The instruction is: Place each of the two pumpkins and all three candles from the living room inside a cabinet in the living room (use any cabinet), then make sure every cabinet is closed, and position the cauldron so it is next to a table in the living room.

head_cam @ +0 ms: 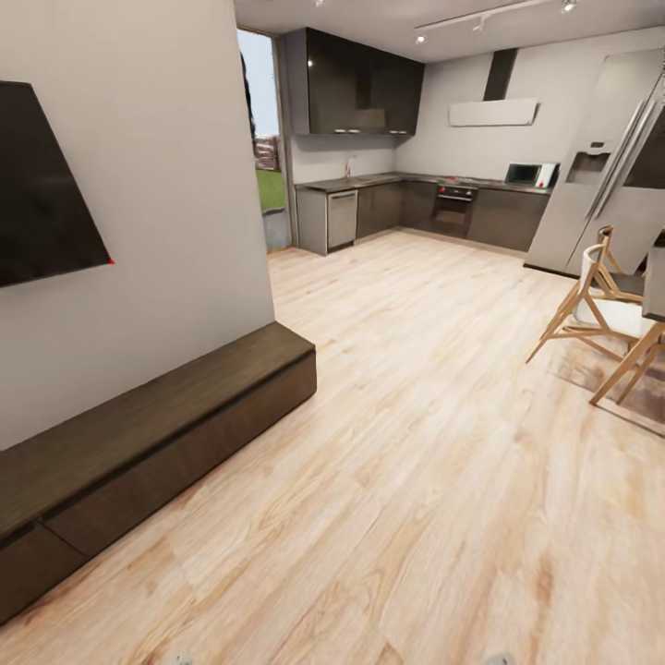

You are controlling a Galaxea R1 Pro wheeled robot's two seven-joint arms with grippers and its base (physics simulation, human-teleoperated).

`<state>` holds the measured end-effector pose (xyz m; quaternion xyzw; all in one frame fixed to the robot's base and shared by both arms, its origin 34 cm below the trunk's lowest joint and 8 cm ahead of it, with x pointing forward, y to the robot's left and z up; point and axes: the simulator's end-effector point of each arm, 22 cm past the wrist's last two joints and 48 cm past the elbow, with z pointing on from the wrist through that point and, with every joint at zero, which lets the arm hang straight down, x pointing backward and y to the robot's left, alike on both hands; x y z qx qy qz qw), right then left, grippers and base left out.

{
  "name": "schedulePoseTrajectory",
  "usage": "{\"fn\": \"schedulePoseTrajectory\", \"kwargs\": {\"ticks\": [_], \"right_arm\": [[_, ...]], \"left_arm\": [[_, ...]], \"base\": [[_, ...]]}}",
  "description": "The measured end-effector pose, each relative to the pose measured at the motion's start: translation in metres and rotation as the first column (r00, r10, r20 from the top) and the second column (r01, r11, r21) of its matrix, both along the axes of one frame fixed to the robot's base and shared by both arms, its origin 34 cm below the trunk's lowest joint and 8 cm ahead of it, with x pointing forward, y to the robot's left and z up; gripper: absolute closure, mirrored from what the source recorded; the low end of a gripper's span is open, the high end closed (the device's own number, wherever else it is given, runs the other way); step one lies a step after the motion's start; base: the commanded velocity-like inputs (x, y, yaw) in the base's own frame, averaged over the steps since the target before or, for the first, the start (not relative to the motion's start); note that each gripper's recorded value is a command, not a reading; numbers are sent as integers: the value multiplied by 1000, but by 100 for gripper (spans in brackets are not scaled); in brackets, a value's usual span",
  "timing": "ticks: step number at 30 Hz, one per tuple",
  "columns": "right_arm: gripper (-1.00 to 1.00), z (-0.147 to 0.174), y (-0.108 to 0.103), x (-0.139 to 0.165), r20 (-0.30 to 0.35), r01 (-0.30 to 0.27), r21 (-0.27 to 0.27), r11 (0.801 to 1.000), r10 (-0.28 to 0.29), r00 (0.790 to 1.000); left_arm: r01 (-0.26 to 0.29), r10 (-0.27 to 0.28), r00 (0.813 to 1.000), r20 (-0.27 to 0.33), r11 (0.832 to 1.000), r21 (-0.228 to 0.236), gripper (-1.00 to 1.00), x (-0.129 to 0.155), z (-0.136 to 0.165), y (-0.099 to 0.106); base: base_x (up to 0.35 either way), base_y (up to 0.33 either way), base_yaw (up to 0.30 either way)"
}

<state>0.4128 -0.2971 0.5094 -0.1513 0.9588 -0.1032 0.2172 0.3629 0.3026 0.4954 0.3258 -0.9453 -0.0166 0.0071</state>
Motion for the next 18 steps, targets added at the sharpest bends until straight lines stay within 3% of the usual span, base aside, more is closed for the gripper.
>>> {"fn": "schedulePoseTrajectory", "kwargs": {"ticks": [8, 18], "right_arm": [[-100, 4, 0, 4, 13, 0, -1, 1000, 0, 1000], [-100, 4, 0, 4, 11, 0, -1, 1000, 0, 1000]], "left_arm": [[-1, 1, 1000, 13, 1000, 0, -100, 5, 3, 0], [8, -8, 1000, 15, 1000, 1, -100, 6, 4, 0]], "base": [[8, 0, 0], [285, 0, 0]]}}
